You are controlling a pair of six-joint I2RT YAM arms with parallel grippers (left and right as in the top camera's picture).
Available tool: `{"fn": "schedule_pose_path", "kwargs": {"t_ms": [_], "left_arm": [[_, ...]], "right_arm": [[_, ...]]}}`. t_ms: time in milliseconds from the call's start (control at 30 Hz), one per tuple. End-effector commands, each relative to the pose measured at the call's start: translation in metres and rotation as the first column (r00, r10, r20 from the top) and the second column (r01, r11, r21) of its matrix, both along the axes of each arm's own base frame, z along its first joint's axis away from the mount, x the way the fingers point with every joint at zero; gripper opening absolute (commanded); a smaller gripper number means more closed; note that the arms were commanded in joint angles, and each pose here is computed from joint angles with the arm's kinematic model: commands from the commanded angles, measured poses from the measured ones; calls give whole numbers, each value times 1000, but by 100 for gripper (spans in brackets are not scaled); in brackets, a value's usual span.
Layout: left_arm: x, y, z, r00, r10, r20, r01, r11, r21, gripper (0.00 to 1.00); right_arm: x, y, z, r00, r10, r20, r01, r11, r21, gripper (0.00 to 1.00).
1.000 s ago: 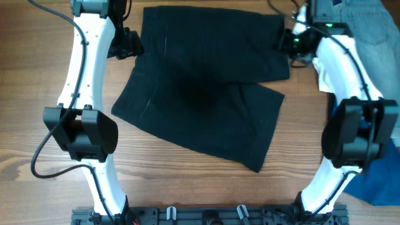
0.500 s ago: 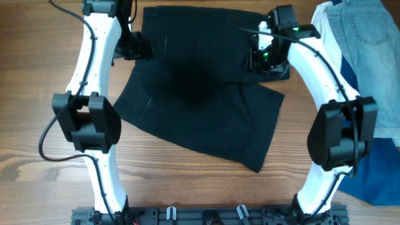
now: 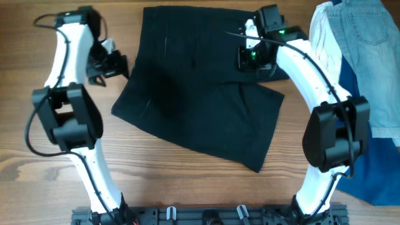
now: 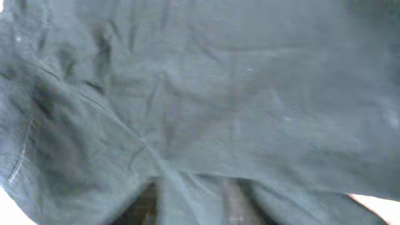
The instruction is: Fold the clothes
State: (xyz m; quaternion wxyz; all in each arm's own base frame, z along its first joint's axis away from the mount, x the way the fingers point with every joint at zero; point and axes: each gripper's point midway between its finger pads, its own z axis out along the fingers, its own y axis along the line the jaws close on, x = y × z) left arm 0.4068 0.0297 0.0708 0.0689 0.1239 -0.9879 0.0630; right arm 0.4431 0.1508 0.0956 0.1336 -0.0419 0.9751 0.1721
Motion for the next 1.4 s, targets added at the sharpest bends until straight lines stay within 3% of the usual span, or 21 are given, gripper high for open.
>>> {"fn": "schedule_pose_path", "kwargs": {"t_ms": [0,100,233,300,400,467,533,733,833,900,933,967,1133,1267,1333,1367], "left_arm": [[-21,13,5,977,188,-97,-187,982,19,81],[-33,22,27,948,309,-72,-297,944,140,94],[-59,26,42,865,497,67,-501,849,168,98],[-73,23,26,785,600,151,-618,776,126,89],[-79,21,-12,685,700,203,-723,687,75,76],[-84,18,-42,656,727,202,-749,661,55,68],[-88,16,-59,637,743,207,-764,644,44,63],[-88,16,-69,641,738,213,-761,647,49,62],[-88,15,-85,628,749,212,-772,634,46,56],[-89,15,-91,631,749,204,-771,635,54,42],[-90,15,-93,633,748,198,-770,636,60,20],[-91,15,-94,640,743,194,-764,641,65,6],[-135,20,-94,649,755,90,-754,624,204,4],[-172,31,-89,616,788,-5,-749,587,308,4],[-182,29,-87,571,820,-38,-769,550,327,4],[-195,23,-83,479,874,-83,-803,474,362,4]], "right_arm": [[-11,-15,-10,995,-52,-82,52,999,-10,63],[-25,-35,-8,979,-130,-160,128,992,-23,76],[-45,-65,-8,882,-353,-311,354,934,-57,84],[-52,-75,-8,816,-447,-367,451,889,-81,79],[-55,-75,-8,817,-439,-374,441,893,-87,79],[-62,-70,-9,830,-405,-384,400,911,-96,80],[-65,-66,-9,840,-380,-386,372,923,-100,81],[-64,-65,-9,859,-350,-373,340,936,-95,82],[-62,-75,-11,871,-356,-339,325,934,-148,85],[-62,-76,-12,873,-354,-336,322,935,-151,85],[-62,-76,-12,876,-347,-334,314,937,-150,84],[-62,-76,-12,882,-335,-332,302,942,-149,84],[-65,-76,-12,882,-328,-340,293,944,-152,84],[-63,-75,-11,885,-324,-336,292,946,-143,84],[-58,-74,-11,891,-321,-319,293,947,-135,83],[-50,-74,-11,907,-310,-286,287,950,-121,81]]}}
